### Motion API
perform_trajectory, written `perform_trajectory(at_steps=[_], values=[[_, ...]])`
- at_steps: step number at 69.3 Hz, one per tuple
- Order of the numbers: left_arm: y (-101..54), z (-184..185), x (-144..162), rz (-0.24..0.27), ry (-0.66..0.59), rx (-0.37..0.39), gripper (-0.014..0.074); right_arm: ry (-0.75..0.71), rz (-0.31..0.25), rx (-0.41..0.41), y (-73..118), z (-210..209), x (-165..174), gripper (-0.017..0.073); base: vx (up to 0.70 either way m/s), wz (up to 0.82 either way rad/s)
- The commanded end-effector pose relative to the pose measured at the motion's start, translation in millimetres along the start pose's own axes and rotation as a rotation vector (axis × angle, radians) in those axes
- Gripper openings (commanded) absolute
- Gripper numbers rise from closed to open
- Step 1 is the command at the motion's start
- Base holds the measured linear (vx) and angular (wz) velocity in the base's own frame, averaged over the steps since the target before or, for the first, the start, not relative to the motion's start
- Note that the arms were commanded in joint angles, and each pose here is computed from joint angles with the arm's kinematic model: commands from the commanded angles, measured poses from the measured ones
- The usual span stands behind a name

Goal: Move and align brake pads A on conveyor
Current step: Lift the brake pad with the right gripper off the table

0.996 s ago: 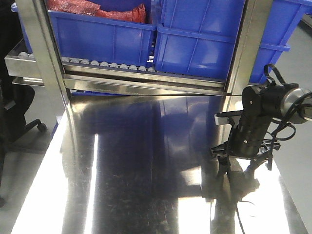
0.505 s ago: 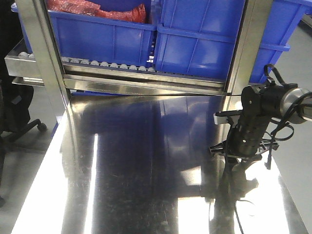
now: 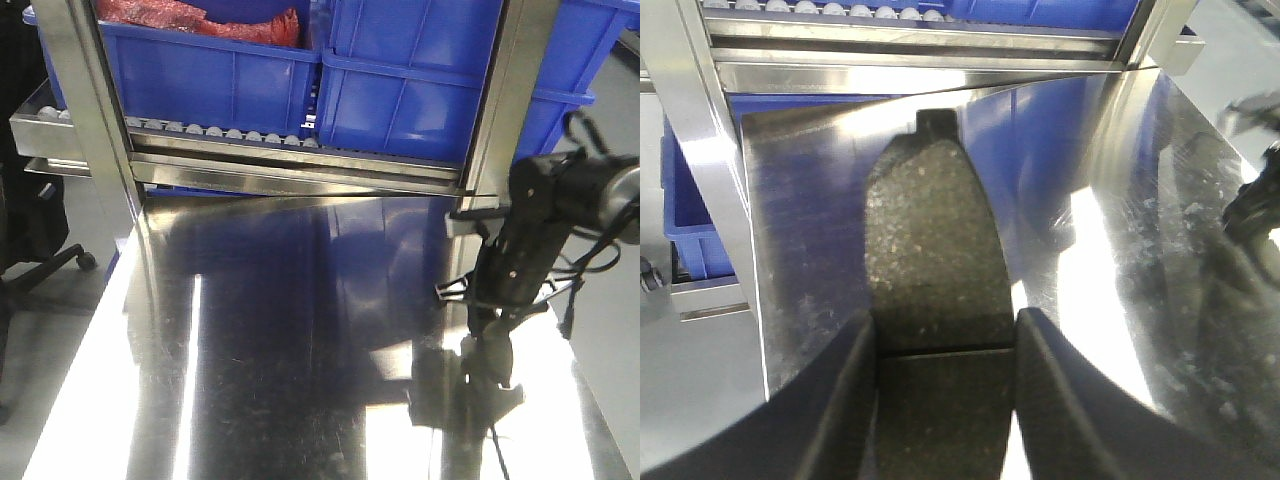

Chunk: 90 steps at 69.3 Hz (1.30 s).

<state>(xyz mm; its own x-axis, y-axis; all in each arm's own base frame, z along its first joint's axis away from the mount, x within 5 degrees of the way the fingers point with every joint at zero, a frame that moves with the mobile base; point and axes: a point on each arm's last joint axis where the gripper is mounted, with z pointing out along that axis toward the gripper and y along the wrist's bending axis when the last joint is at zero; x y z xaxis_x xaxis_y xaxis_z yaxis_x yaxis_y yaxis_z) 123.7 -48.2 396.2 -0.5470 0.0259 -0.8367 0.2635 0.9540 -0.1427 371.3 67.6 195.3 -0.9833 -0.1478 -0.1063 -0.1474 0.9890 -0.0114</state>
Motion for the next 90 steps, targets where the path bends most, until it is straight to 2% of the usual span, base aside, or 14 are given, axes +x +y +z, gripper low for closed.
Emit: perform_trajectory(at_steps=[1, 15, 29, 42, 65, 90], values=[[-3.1, -8, -13, -0.006, -0.112, 0.027, -0.0006, -0.145, -0.018, -0.006, 1.4, -58, 5, -0.0008, 0.0, 0.0], [-3.1, -8, -13, -0.006, -0.112, 0.027, -0.0006, -0.276, -0.038, -0.043, 10.1, -118, 28, -0.0008, 0.0, 0.0], [-3.1, -8, -13, -0.006, -0.112, 0.027, -0.0006, -0.436, -0.098, -0.062, 21.2, -182, 67, -0.0008, 0.0, 0.0], [-3.1, -8, -13, -0.006, -0.112, 0.027, -0.0006, -0.574, -0.114, -0.082, 20.0, -223, 105, -0.0008, 0.0, 0.0], [-3.1, -8, -13, -0.006, -0.112, 0.027, -0.0006, -0.754, -0.1, -0.113, 10.5, -217, 186, -0.0008, 0.0, 0.0], [-3.1, -8, -13, -0.006, -0.112, 0.027, -0.0006, -0.892, -0.097, -0.123, 5.7, -237, 221, -0.0008, 0.0, 0.0]])
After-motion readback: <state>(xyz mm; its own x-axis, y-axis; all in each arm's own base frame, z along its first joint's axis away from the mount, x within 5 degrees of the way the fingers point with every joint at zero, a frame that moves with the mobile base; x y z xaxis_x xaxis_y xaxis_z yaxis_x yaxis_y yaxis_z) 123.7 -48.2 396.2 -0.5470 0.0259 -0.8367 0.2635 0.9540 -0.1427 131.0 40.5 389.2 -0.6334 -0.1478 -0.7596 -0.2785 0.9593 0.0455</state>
